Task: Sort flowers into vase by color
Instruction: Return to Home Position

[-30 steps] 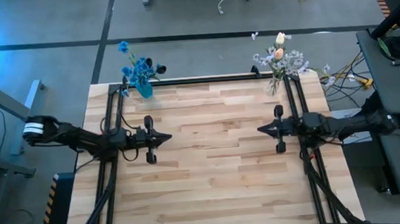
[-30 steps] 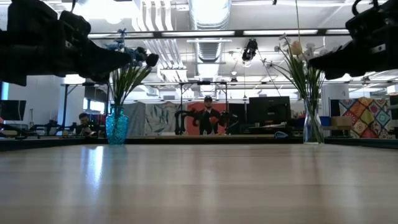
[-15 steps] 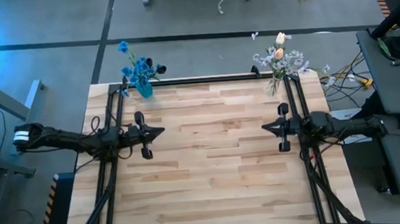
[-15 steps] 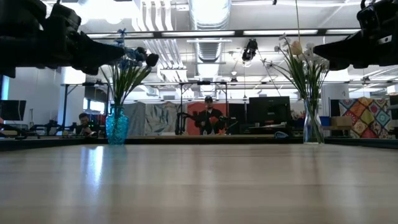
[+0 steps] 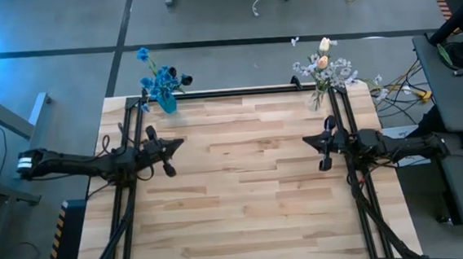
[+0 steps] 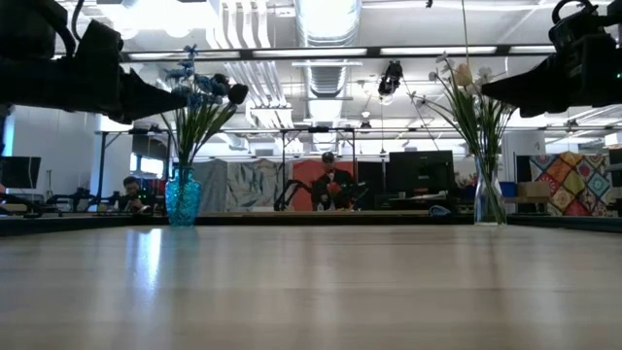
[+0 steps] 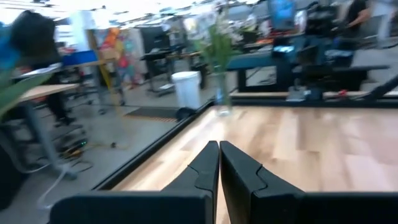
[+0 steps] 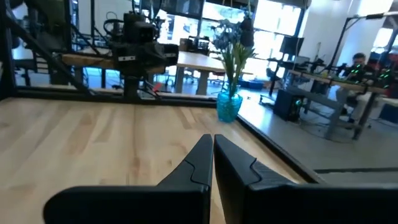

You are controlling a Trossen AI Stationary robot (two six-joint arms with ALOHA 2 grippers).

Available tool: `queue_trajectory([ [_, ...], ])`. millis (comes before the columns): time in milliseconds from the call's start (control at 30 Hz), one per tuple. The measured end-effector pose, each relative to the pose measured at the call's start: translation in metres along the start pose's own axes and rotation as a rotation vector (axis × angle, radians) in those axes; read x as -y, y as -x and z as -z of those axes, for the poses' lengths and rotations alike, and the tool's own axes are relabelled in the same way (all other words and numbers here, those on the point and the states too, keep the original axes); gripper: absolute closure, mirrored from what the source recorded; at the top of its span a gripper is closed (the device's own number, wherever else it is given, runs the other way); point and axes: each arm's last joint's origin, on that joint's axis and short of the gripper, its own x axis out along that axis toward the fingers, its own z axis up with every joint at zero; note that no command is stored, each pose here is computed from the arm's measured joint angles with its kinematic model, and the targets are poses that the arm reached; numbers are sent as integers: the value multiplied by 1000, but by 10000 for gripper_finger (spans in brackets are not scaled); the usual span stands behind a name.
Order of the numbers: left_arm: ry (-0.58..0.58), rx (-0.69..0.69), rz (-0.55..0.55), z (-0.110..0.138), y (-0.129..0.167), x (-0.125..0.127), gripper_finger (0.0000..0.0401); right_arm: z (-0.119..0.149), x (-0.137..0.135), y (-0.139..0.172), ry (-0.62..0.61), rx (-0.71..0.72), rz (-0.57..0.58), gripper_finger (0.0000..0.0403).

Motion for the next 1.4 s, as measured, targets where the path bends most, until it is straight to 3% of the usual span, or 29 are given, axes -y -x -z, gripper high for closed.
queue_trajectory([
  [133, -4, -44, -100, 3, 4, -5, 401, -1, 1, 1, 22, 14, 15, 394],
  [433, 36, 45, -115, -4, 28, -17, 401, -1, 1, 1, -8, 13, 22, 394],
  [600, 39, 5, -135, 0, 27, -18, 401, -1, 3, 1, -12, 9, 95, 394],
  [833, 91, 28, -104, -1, 29, -18, 401, -3, 3, 1, -17, 27, 79, 394],
  [1033, 109, 36, -2, -1, 28, -15, 401, 0, 4, 0, 18, -11, 141, 394],
  [1300, 64, 3, -25, 1, 26, -15, 401, 2, 3, -1, 38, -38, 138, 394],
  [1400, 110, -7, -24, 2, 26, -14, 401, 2, 3, -2, 5, -40, 138, 394],
])
